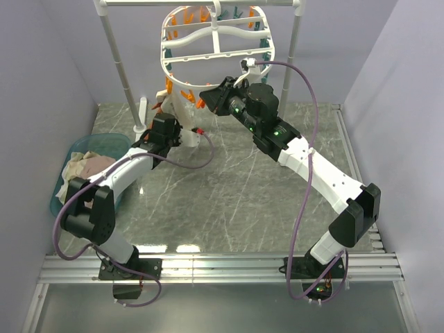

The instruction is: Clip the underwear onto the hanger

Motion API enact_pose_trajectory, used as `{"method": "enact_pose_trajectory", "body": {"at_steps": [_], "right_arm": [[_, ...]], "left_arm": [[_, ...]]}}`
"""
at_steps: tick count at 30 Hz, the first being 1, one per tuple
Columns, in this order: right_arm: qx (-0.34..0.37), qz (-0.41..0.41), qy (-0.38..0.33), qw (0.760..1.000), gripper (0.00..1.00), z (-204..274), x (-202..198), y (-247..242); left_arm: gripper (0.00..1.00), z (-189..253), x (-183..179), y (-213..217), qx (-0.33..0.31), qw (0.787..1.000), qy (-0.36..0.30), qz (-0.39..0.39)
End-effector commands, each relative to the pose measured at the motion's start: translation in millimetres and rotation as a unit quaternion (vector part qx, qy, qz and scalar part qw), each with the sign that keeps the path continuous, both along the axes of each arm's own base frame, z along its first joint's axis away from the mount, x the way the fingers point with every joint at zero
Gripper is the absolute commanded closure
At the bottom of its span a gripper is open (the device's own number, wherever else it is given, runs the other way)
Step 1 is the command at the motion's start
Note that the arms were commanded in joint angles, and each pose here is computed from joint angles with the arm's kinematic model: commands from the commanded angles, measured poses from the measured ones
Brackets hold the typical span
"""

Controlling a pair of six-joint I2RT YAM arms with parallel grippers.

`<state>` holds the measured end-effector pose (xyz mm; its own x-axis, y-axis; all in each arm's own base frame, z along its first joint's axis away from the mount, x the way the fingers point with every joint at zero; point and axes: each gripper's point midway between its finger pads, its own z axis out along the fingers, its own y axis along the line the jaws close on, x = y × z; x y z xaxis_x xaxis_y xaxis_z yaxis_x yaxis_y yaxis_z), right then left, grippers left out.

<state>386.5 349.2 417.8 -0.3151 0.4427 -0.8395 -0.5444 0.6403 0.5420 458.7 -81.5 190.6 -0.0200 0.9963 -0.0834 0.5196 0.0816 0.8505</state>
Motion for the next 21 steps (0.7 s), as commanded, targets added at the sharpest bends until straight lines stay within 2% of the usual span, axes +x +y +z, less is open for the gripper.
{"method": "enact_pose_trajectory", "body": {"at_steps": [1, 2, 5, 8, 9, 11, 12, 13, 15, 16, 18, 19, 21], "right_arm": [[0.008, -0.028, -0.012, 1.0, 1.0, 12, 6, -16], [0.008, -0.029, -0.011, 0.999, 1.0, 11, 8, -16], [0.01, -0.027, -0.012, 1.0, 1.0, 12, 6, -14], [0.01, -0.028, -0.014, 0.999, 1.0, 13, 7, -16], [0.008, -0.027, -0.013, 1.0, 1.0, 12, 7, -15], [0.009, -0.026, -0.013, 1.0, 1.0, 13, 6, -15], [0.01, -0.026, -0.013, 1.0, 1.0, 13, 6, -15], [0.011, -0.026, -0.014, 1.0, 1.0, 15, 6, -15], [0.013, -0.025, -0.014, 0.999, 1.0, 17, 6, -14], [0.016, -0.024, -0.016, 0.999, 1.0, 20, 6, -14], [0.018, -0.022, -0.019, 0.999, 1.0, 23, 7, -13], [0.02, -0.021, -0.02, 0.999, 1.0, 26, 8, -12], [0.021, -0.021, -0.021, 0.999, 1.0, 26, 10, -10]], "left_arm": [[0.94, 17, -7, -7, -0.002, 0.999, -0.017, -0.037], [1.0, 16, -8, -8, -0.001, 0.999, -0.014, -0.04], [1.0, 13, -16, -7, 0.001, 0.998, 0.002, -0.056], [1.0, 13, -31, -15, 0.005, 0.994, 0.015, -0.109], [0.77, 18, -38, -25, 0.011, 0.989, 0.008, -0.148], [0.37, 42, -68, -66, -0.018, 0.962, -0.037, -0.27], [0.11, 52, -76, -80, -0.007, 0.949, -0.067, -0.307], [0.01, 44, -81, -91, -0.001, 0.943, -0.073, -0.324], [0.01, 40, -70, -106, 0.021, 0.945, -0.077, -0.316], [0.01, 33, -46, -113, 0.026, 0.951, -0.061, -0.302], [0.01, 27, -9, -98, 0.052, 0.972, -0.058, -0.221], [0.01, 17, 18, -101, 0.071, 0.977, -0.049, -0.196], [0.01, 23, 46, -89, 0.085, 0.986, -0.071, -0.122]]}}
